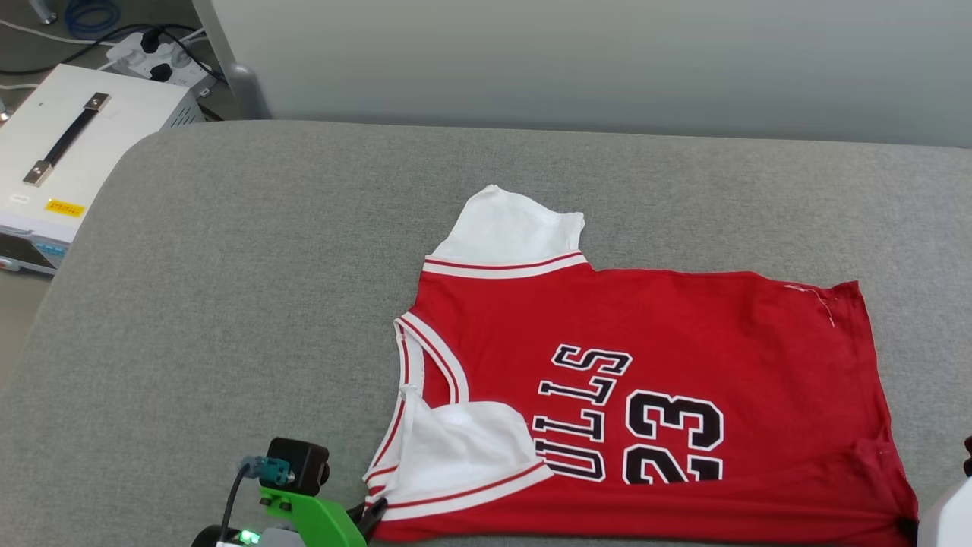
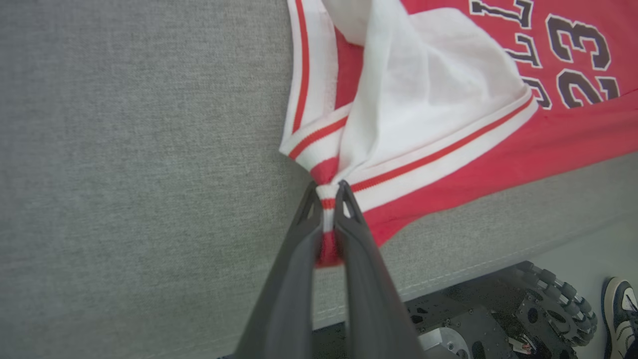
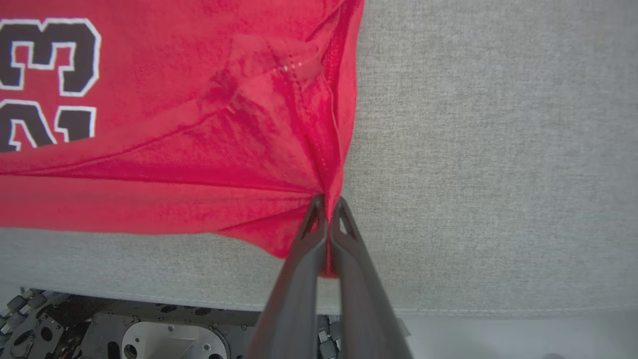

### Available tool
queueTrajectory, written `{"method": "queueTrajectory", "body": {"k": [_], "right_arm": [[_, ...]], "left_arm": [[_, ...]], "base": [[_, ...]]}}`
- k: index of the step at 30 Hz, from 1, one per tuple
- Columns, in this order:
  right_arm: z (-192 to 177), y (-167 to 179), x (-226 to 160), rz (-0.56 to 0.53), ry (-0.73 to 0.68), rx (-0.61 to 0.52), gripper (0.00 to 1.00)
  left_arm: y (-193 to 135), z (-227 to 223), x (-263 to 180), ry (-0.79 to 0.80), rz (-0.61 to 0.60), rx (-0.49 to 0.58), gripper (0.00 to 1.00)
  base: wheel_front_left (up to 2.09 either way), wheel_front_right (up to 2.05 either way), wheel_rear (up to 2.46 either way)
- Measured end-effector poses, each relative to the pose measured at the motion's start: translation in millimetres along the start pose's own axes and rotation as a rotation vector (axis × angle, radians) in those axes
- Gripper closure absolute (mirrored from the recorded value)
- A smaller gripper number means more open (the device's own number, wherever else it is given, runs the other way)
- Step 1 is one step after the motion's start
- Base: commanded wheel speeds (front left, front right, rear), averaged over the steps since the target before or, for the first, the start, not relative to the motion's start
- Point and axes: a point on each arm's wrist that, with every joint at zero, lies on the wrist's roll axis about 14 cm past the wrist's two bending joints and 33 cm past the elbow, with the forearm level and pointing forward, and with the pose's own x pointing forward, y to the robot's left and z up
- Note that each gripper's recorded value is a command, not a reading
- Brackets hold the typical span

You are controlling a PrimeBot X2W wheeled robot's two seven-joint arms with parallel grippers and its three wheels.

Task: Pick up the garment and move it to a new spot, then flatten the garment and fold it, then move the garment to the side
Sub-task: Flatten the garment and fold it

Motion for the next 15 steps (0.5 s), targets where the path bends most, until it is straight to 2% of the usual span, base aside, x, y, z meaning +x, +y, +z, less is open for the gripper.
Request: {"method": "queueTrajectory", "body": {"k": [5,6,7,11,15], "right_arm": [[-9,1,10,0.002,0.021,0.011,1.00],[-10,1,12,0.002,0.022,0.012,1.00],[-10,3,14,0.007,0.015,0.012,0.00],[3,8,17,0.022,-0.054,0.013,0.00],[27,11,11,0.033,-0.178,-0.001,0.00]], "left_arm": [[0,-10,9,0.023,-0.003,-0.018,1.00],[2,-9,11,0.018,0.004,-0.015,0.00],[5,-9,12,0.016,0.012,-0.012,0.00],[12,2,16,-0.038,0.039,0.019,0.00],[10,31,14,-0.179,0.037,0.046,0.00]], "base": [[0.00,0.00,0.00],[0.00,0.00,0.00],[0.00,0.00,0.00],[0.00,0.00,0.00],[0.00,0.00,0.00]]}}
